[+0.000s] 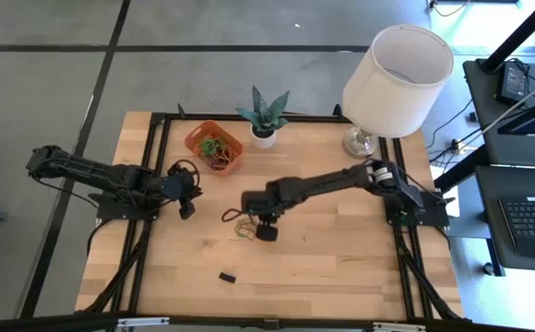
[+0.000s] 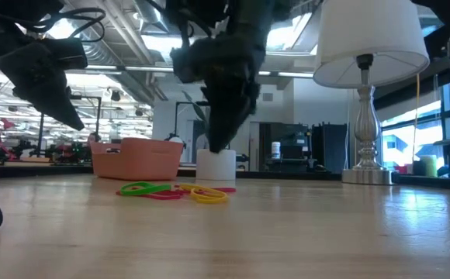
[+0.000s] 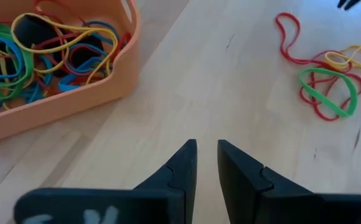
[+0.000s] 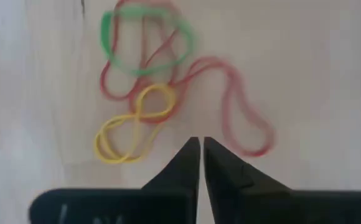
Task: Pick and place rubber bands into bin
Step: Put the yellow rubber band into the orange bin
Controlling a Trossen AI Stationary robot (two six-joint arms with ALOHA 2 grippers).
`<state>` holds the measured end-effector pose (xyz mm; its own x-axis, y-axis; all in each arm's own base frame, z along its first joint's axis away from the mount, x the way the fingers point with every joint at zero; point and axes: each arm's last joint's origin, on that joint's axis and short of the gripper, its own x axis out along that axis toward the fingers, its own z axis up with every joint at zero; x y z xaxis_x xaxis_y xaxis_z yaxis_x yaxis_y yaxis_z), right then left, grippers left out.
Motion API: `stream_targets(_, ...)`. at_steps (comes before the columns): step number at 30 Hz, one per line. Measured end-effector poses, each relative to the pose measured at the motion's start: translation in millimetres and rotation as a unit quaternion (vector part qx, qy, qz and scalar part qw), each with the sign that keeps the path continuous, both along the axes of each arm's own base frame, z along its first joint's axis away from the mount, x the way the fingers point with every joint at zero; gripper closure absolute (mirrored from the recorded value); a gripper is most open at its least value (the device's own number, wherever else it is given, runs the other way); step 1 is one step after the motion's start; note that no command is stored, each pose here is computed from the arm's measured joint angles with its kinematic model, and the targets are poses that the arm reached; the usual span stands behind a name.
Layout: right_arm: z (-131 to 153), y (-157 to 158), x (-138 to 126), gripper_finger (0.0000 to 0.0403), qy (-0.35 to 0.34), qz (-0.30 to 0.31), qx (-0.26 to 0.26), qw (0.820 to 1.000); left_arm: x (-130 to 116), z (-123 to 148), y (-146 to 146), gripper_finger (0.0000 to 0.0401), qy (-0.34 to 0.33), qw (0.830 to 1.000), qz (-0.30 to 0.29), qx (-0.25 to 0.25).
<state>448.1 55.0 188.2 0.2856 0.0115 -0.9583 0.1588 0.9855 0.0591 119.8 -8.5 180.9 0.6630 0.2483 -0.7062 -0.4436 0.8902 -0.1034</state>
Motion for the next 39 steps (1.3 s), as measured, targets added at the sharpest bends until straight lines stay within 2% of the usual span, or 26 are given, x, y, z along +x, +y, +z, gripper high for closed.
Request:
stream_targets(11, -33, 35, -11, 0.0329, -0.004, -0.025, 0.058, 0.998, -1, -2, 0, 0.0343, 0.014, 1.0, -0.013, -0.002)
stream_targets(18, -38, 43, -8, 0.0311, -0.026, -0.015, 0.059, 0.998, -2, -2, 0, 0.0342, 0.014, 1.0, -0.012, -0.001)
stream_targets(24, -49, 42, -7, 0.0333, -0.018, -0.021, 0.035, 0.999, -2, -2, 0, 0.0342, 0.014, 1.0, -0.012, -0.002)
stream_targets(30, -50, 43, -7, 0.0394, -0.012, -0.022, 0.031, 0.999, -1, -1, -1, 0.0342, 0.01, 1.0, -0.013, -0.003)
stream_targets(35, -43, 40, -15, 0.0397, 0.012, -0.008, 0.025, 1.0, -1, -1, 0, 0.0342, 0.01, 1.0, -0.013, -0.003)
stream_targets(39, -23, 31, -20, 0.0399, 0.009, -0.015, 0.025, 1.0, -1, -1, -1, 0.0342, 0.008, 1.0, -0.013, -0.003)
